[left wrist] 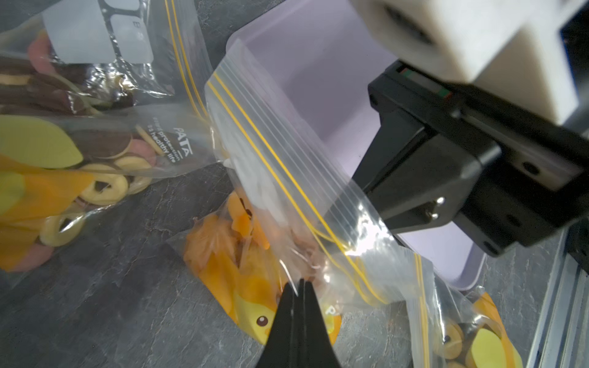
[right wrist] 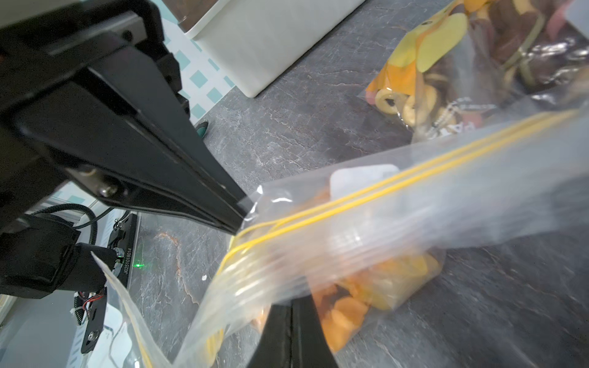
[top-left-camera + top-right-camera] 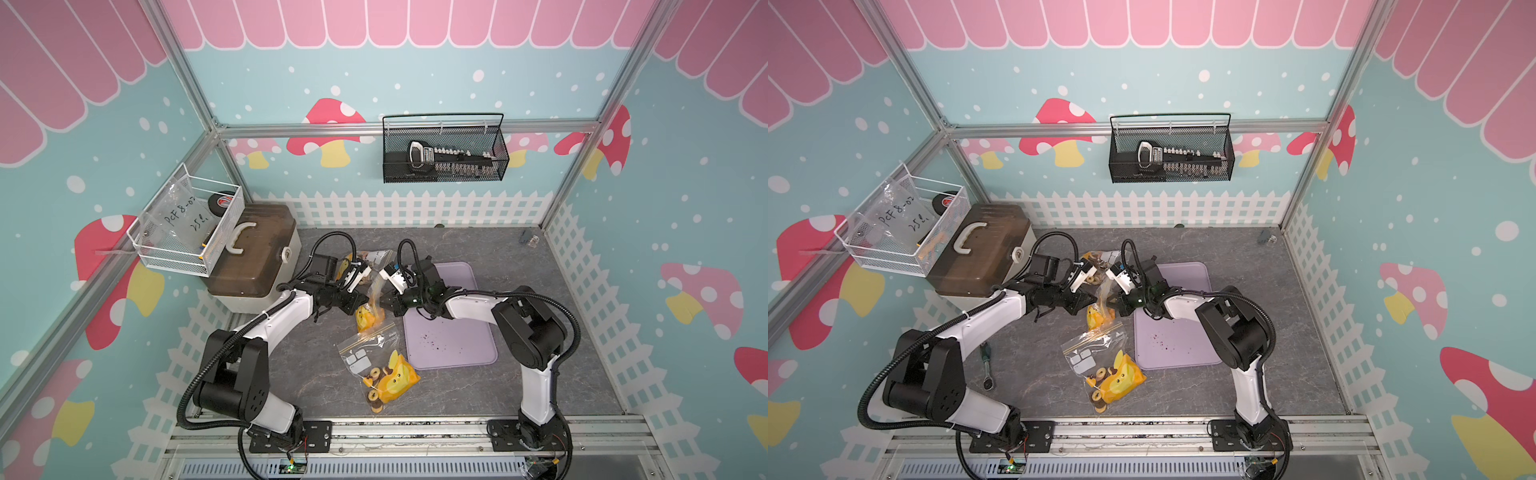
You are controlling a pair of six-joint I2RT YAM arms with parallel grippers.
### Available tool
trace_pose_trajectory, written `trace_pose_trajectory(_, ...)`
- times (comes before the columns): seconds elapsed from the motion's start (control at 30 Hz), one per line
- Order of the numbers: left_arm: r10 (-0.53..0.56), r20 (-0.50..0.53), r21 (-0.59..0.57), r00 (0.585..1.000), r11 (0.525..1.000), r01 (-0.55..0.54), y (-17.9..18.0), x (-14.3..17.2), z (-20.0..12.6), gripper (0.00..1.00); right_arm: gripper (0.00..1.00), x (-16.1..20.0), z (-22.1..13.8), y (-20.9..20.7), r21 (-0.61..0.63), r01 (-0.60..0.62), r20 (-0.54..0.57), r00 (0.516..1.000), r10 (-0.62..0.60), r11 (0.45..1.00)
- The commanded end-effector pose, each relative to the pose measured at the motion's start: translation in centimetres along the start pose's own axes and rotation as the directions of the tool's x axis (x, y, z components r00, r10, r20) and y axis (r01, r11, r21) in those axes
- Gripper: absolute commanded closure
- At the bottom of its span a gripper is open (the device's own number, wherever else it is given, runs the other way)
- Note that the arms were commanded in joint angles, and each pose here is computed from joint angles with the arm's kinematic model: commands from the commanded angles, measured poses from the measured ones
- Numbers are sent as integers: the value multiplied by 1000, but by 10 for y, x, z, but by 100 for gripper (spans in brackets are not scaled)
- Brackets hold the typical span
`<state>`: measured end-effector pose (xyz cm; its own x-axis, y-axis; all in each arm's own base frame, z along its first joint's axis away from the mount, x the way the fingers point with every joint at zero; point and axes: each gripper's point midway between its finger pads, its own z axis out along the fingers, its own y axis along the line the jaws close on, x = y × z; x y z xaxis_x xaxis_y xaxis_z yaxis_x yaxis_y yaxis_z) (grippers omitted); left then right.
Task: Pour cookies out of the ziploc bag
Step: Open the ziploc bag at the center of the board.
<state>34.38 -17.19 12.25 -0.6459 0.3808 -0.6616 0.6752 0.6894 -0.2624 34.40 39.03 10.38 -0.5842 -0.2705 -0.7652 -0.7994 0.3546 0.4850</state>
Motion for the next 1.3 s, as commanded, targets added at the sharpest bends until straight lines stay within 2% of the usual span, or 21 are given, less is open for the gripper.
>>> trace_pose_trajectory(0.0,8,-15,-27,1000,1000,-8,3,5,-5,100,100,-12,-15,-7,53,10,46,999,-12,999)
trace_pose_trajectory(0.5,-3,-2,-58,1000,998,2,10,1,-7,100,100,5,-28,-28,136,-82,74,995,72,987)
trace_pose_trajectory(0.57,-2,11,-57,1000,998,3,10,-1,-9,100,100,-3,-36,-23,135,-82,96,993,69,987)
trace_pose_trajectory(0.8,12,67,-14,998,1000,-11,1,-14,-14,100,100,-1,-49,-28,151,-133,113,987,117,979)
trace_pose_trajectory(1.0,29,97,49,995,998,-33,-15,-25,-16,100,100,10,-53,-41,202,-200,61,979,192,959)
trace_pose_trajectory(1.03,32,98,57,995,998,-38,-18,-28,-15,100,97,10,-56,-41,201,-212,61,977,204,956)
trace_pose_trajectory(1.13,42,100,75,994,996,-50,-26,-31,-12,100,74,1,-75,-37,224,-239,73,971,228,945)
trace_pose_trajectory(1.2,47,102,83,994,995,-55,-30,-31,-11,100,55,-7,-93,-32,264,-239,77,971,227,934)
trace_pose_trajectory(1.27,49,107,86,993,995,-58,-31,-32,-11,100,42,-15,-111,-25,304,-227,81,974,212,925)
